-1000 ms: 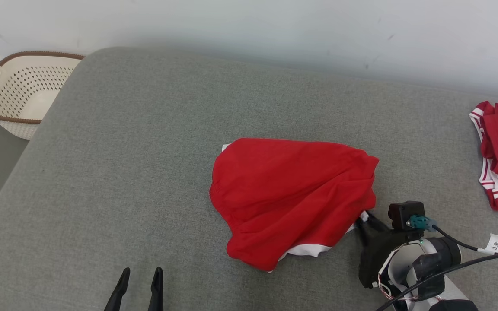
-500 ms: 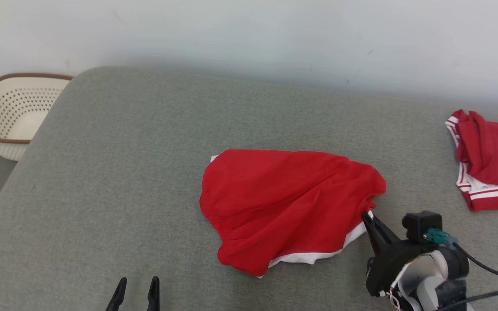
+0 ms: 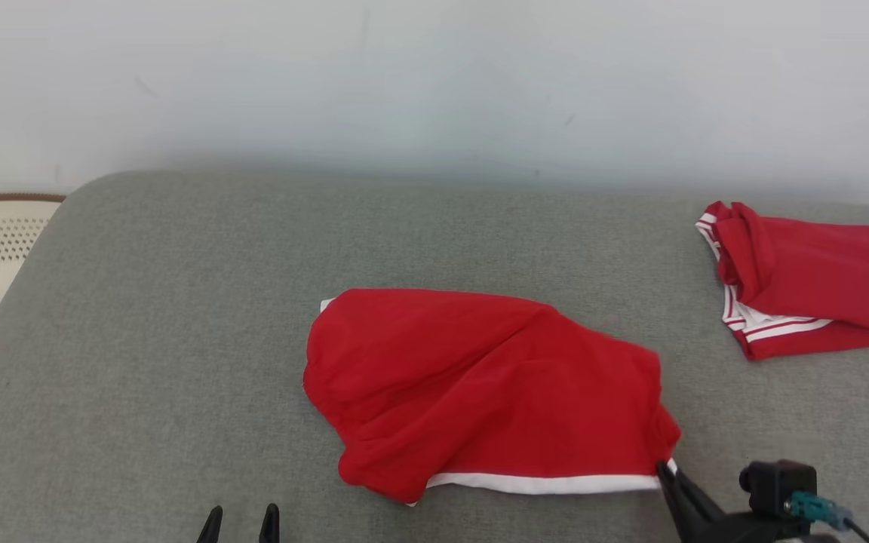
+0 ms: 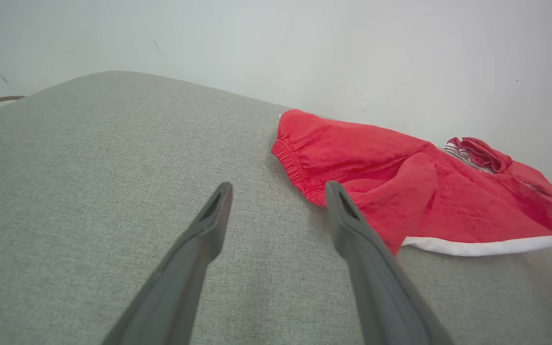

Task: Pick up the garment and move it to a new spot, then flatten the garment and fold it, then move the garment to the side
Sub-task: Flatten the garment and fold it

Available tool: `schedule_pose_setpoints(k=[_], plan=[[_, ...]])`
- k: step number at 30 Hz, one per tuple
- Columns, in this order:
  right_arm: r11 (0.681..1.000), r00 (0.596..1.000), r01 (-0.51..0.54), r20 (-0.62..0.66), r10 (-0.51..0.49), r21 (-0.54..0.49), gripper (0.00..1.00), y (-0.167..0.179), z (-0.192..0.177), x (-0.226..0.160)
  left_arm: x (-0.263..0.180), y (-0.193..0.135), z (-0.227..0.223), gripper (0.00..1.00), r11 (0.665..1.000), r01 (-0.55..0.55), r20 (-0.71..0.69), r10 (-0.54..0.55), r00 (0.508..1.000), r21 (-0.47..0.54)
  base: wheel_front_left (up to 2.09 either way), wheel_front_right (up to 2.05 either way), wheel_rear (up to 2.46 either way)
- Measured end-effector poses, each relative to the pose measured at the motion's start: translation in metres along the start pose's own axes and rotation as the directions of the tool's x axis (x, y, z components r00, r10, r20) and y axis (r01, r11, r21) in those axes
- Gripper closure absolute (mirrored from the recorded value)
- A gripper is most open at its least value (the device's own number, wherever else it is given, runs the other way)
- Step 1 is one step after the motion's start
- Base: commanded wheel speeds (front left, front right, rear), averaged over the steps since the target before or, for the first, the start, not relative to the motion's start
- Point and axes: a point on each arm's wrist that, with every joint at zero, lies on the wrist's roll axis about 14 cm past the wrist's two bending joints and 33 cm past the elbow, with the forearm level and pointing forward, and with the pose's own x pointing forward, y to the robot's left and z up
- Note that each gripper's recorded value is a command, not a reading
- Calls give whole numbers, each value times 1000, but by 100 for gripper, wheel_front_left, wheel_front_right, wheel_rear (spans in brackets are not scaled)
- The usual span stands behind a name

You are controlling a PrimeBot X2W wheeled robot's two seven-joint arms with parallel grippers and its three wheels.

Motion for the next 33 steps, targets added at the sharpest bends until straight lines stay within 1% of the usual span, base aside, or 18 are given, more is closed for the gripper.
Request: schedule_pose_setpoints(k=[5, 6, 8, 9, 10, 21, 28, 33], plan=[[999, 999, 21, -28, -20, 47, 100, 2, -11, -15, -1, -5, -2, 0, 1000, 20, -5, -20, 1000, -2, 0, 0, 0], [998, 999, 25, -33, -24, 49, 89, 2, -13, -17, -1, -6, -2, 0, 1000, 24, -5, -24, 1000, -2, 0, 0, 0], [998, 999, 36, -30, -35, 57, 85, 0, -14, -19, -1, -8, -1, 0, 1000, 29, -3, -29, 1000, -2, 0, 0, 0], [998, 999, 45, -31, -43, 44, 53, -2, -14, -20, -1, -9, -1, 0, 999, 32, -2, -32, 999, -3, 0, 0, 0], [998, 998, 57, -20, -56, 35, 0, -6, -13, -21, 0, -9, -1, 0, 999, 34, -3, -34, 999, -3, 0, 0, 0], [996, 989, 89, 118, -92, 30, 0, -12, 14, -21, 5, -16, -9, 0, 998, 70, -25, -70, 997, 3, 0, 0, 0], [996, 986, 85, 138, -88, 25, 0, -9, 19, -19, 15, -28, -23, 0, 990, 140, -72, -139, 988, 15, 0, 0, 0], [995, 983, 96, 153, -100, 32, 0, -10, 21, -19, 26, -42, -36, 0, 979, 204, -116, -201, 973, 18, 0, 0, 0]])
